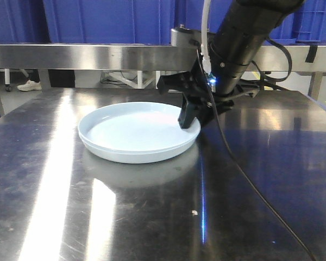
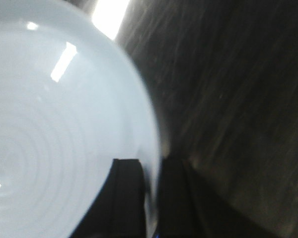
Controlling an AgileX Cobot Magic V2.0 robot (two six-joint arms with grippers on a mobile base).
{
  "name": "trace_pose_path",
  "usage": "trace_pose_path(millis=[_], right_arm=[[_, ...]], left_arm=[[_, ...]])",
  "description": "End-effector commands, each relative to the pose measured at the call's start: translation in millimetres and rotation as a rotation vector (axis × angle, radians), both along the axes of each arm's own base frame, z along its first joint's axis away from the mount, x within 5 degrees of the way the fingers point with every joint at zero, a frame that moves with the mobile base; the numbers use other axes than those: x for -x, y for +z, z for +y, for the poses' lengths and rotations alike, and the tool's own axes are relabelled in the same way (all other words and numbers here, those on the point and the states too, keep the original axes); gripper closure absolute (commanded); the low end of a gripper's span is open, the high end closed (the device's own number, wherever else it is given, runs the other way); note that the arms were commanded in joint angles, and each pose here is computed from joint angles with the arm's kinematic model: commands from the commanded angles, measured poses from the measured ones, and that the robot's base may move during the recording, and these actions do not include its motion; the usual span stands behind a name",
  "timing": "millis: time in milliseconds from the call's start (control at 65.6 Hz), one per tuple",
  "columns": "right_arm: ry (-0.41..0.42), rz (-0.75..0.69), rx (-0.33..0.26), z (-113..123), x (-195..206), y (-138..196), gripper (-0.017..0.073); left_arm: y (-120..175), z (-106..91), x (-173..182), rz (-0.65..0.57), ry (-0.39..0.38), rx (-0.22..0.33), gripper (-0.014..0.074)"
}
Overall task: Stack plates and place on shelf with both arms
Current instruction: 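Grasp the stacked plates with the right gripper and lift them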
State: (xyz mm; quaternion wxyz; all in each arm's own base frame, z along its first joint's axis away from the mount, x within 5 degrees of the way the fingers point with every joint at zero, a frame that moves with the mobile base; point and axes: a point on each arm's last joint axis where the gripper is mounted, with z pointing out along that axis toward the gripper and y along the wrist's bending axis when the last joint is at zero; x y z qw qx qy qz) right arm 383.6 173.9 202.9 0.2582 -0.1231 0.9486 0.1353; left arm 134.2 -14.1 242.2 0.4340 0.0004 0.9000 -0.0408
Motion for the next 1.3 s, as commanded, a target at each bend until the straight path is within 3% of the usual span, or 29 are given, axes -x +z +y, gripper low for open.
trace_pose_path(millis=[0,137,305,503,610,854,1281], right_arm=[[-0.006,-0.12,-0.045,1,-3,32,0.0487],[-0.012,-0.212,-0.073,1,-6,55,0.0506],[-0.017,-0.424,-0.116,-8,4,113,0.0503],[-0.032,-0.639,-0.121,-37,40,186,0.0503],[-0.076,-0.692,-0.125,-61,59,206,0.0503],[-0.189,-0.734,-0.096,-113,113,212,0.0503],[-0.372,-0.762,-0.032,-167,217,160,0.0503]], left_arm=[[15,-0.7,-6,-0.104,0.004,0.021,0.0491],[15,-0.7,-6,-0.104,0.004,0.021,0.0491],[15,-0.7,-6,-0.104,0.004,0.021,0.0491],[15,-0.7,-6,-0.104,0.004,0.021,0.049],[15,-0.7,-6,-0.104,0.004,0.021,0.0491],[15,-0.7,-6,-0.104,0.004,0.021,0.0491],[15,-0.7,-6,-0.104,0.004,0.021,0.0491]])
